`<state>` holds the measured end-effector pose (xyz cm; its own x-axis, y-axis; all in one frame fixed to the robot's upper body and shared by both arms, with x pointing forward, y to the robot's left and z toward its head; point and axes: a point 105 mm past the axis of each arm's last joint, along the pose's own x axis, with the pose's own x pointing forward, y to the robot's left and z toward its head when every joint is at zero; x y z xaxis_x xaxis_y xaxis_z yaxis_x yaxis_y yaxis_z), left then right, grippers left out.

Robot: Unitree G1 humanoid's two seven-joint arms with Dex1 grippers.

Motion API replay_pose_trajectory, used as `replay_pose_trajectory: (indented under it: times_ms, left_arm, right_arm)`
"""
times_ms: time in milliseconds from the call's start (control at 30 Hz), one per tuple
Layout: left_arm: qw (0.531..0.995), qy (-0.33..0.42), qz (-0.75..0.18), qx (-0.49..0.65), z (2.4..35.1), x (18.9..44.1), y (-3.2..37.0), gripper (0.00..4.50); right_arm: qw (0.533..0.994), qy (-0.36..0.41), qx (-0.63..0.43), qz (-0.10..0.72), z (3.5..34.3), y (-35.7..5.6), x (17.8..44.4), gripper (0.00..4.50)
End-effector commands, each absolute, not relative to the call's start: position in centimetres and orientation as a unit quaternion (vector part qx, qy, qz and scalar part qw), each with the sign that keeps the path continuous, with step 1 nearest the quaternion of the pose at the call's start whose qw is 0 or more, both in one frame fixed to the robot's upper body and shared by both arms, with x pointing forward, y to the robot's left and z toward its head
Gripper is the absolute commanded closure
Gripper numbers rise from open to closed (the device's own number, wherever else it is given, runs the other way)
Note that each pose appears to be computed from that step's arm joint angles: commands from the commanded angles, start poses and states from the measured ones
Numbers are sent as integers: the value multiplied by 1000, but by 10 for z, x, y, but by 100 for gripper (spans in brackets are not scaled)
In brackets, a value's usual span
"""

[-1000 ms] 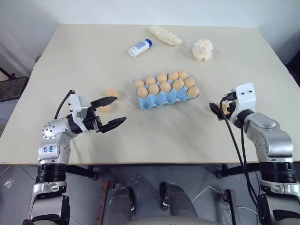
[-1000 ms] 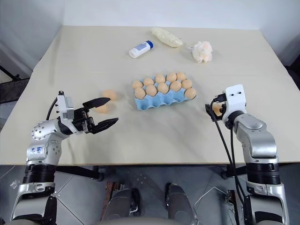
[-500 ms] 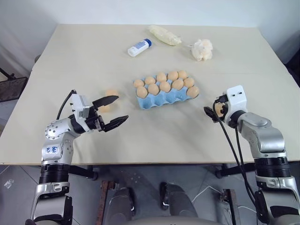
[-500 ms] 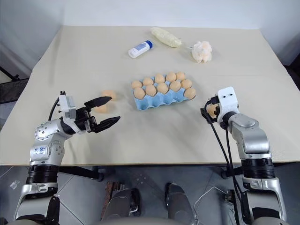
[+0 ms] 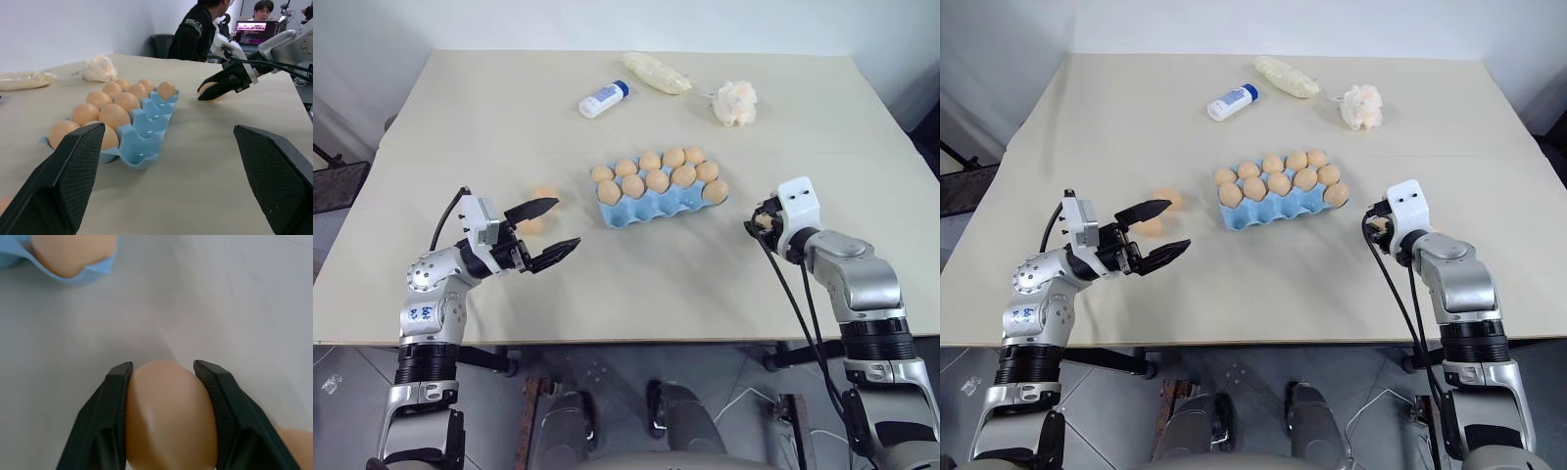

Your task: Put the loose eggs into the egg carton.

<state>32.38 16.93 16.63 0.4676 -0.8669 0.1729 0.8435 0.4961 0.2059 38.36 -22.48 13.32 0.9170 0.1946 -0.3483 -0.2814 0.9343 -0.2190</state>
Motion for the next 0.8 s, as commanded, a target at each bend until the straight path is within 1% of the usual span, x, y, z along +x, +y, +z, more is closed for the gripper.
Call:
replay_pose_trajectory:
  times_ms: [33, 200, 267, 367, 433, 500, 600, 800]
  left_arm:
    - [855, -148, -495, 54, 175, 321, 172, 0]
    - [855, -150, -494, 53, 176, 321, 172, 0]
    - [855, -151, -494, 53, 176, 321, 172, 0]
    - [855, -154, -492, 55, 178, 321, 173, 0]
    - [856, -156, -490, 56, 179, 320, 174, 0]
    - [856, -156, -489, 57, 179, 320, 175, 0]
    - [858, -156, -486, 57, 178, 319, 175, 0]
    - [860, -158, -481, 58, 178, 316, 177, 0]
  right_arm:
    - [974, 112, -142, 137, 167, -216, 385, 288]
    - [980, 55, -121, 151, 207, -199, 392, 288]
    - [980, 44, -116, 154, 216, -195, 395, 288]
    - [972, 38, -93, 214, 225, -163, 401, 288]
    - [966, 42, -87, 238, 223, -148, 403, 288]
    - [964, 30, -87, 248, 222, -140, 403, 288]
    - [960, 31, -93, 263, 212, -127, 406, 288]
    - [956, 38, -88, 275, 200, -115, 414, 288]
